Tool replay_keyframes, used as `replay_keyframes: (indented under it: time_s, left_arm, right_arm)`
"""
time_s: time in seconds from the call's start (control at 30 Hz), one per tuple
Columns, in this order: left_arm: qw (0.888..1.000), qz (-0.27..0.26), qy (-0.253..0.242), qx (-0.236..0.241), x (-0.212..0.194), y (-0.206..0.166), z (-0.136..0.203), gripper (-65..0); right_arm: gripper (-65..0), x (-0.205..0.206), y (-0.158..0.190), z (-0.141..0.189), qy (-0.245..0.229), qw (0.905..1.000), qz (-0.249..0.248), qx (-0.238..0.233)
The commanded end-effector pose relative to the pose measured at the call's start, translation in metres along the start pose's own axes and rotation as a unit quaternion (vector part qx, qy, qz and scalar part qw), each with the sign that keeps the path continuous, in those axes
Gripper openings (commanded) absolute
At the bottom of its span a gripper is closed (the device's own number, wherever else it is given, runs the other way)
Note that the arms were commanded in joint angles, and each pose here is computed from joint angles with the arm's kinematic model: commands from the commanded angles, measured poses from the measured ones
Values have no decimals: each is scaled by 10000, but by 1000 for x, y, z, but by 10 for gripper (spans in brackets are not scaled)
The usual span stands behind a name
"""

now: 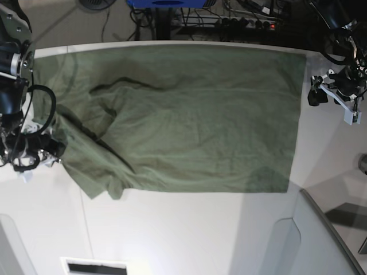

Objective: Layout the t-shirt on the table in an organized manner, then fold the t-shirt properly

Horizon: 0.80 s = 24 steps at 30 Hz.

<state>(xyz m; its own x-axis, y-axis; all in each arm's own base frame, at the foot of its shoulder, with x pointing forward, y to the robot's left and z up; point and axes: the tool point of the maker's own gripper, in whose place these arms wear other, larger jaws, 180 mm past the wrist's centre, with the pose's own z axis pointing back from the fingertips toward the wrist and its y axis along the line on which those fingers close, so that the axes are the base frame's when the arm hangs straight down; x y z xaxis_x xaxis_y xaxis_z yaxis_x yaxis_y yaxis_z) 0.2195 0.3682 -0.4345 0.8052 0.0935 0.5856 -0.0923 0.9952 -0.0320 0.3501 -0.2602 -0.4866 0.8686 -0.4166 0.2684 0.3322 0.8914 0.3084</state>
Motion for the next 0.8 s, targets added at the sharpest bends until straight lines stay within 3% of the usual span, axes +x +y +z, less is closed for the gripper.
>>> replay_keyframes:
  time_s: [0.0,0.23,0.37,0.47,0.77]
  left_arm:
    - [9997,-79,-219,74,16,8,6,-115]
    - [9997,-79,-219,74,16,8,6,-115]
    - [9997,-79,-219,74,16,8,6,-115]
    - [9997,-79,-219,74,16,8,6,-115]
    - [9997,-79,-219,74,16,8,6,-115]
  right_arm:
    - [-330,19,0,9,-192,9998,48,-6]
    - [-339,15,11,5,-155,9998,60,85]
    - [-474,20,13,6,-197,9997,64,103]
    - [-531,22,14,7,-225,9997,68,113]
    - [-530,24,13,7,-251,9996,47,88]
